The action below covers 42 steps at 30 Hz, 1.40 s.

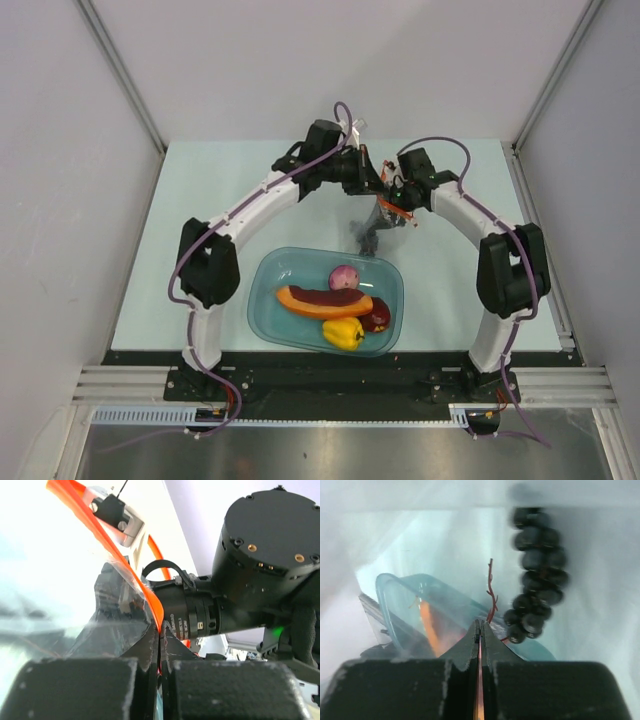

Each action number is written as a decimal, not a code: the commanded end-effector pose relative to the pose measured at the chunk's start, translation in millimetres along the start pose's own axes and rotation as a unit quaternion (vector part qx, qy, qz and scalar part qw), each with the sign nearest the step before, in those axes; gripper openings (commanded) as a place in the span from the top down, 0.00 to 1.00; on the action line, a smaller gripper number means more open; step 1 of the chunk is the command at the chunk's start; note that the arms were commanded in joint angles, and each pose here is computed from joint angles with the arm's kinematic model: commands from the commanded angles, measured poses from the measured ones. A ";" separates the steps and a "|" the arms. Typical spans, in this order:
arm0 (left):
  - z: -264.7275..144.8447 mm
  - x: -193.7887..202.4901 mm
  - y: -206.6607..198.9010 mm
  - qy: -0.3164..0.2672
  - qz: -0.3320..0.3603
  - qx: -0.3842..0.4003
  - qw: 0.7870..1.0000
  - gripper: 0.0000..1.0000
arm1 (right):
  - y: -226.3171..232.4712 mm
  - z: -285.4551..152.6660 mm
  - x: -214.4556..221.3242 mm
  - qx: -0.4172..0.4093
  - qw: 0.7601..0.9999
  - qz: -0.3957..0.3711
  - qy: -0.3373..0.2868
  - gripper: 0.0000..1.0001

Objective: Open the zip-top bag and remove the fake food

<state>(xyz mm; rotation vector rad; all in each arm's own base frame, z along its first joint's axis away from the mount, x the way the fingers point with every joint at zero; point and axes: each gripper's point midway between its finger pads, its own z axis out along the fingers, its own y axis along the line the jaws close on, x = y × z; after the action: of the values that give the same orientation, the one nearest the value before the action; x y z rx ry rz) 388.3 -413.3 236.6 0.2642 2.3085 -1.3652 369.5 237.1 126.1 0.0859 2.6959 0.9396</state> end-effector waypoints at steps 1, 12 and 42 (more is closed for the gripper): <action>-12.4 0.5 21.5 -0.004 0.010 -0.038 0.999 1.00 | 28.8 -50.5 -26.2 -0.034 0.997 -0.019 -0.071 1.00; -22.1 1.7 23.2 -0.005 0.021 -0.040 0.999 1.00 | 32.6 -83.7 -45.0 -0.011 0.991 -0.036 -0.132 1.00; -38.6 -10.2 51.6 -0.022 0.003 -0.049 0.999 1.00 | 152.4 -250.0 -71.7 -0.098 0.945 -0.103 -0.293 1.00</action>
<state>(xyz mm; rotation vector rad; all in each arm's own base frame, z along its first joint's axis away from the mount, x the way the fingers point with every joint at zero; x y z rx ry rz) 399.2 -354.3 192.7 0.1741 2.4096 -1.2220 385.3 196.6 370.6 0.0640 2.1388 0.8673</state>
